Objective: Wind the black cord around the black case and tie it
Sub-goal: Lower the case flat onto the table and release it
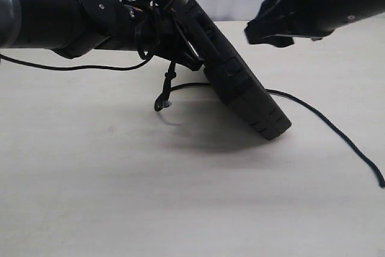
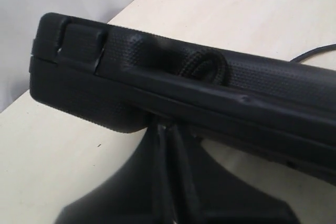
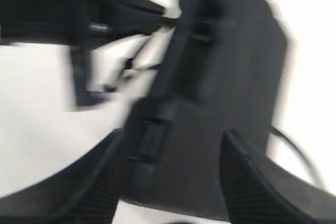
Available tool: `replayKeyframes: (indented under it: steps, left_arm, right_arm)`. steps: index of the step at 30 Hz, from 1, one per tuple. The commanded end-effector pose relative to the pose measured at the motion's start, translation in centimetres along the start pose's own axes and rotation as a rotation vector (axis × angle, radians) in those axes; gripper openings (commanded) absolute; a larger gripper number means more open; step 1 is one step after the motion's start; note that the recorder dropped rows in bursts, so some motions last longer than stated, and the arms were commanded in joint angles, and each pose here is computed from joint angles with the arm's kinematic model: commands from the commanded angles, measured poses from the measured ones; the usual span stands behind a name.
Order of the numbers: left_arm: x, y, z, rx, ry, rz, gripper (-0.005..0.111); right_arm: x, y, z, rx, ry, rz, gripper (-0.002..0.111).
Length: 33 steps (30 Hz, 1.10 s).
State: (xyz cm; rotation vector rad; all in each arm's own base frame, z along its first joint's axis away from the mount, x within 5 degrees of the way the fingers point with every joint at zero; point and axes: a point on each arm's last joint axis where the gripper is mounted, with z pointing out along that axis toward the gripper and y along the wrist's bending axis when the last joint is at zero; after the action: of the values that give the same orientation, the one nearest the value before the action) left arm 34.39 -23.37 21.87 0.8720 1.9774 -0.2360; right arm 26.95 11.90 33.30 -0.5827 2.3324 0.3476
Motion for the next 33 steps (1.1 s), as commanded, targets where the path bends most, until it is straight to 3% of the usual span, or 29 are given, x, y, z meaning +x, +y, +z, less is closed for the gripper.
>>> replayKeyframes:
  steps: [1,4,12,19,25,33]
  left_arm:
    - [-0.7,0.2,-0.2,-0.024,-0.030,-0.009,0.000]
    - [-1.7,-0.2,-0.3,-0.002,-0.052,-0.001,0.000]
    - [-4.5,-2.2,-0.7,0.021,-0.134,0.050,0.000]
    - [-4.2,-2.4,1.2,0.029,-0.117,0.051,0.000]
    - [-3.9,-3.4,3.5,0.082,-0.086,0.052,0.000]
    - [-5.2,-3.6,3.5,0.096,-0.115,0.070,0.000]
  right_arm:
    - [0.8,-5.4,-0.5,0.406,0.043,0.123,0.049]
    - [1.9,-8.1,1.9,0.354,0.087,0.228,0.031]
    - [3.7,-8.8,8.1,0.103,0.221,0.200,0.004]
    - [3.2,-7.2,9.4,-0.135,0.250,0.174,0.004]
    - [1.9,-7.3,8.4,-0.125,0.190,0.163,0.004]
    - [1.6,-7.4,8.3,-0.112,0.170,0.165,0.004]
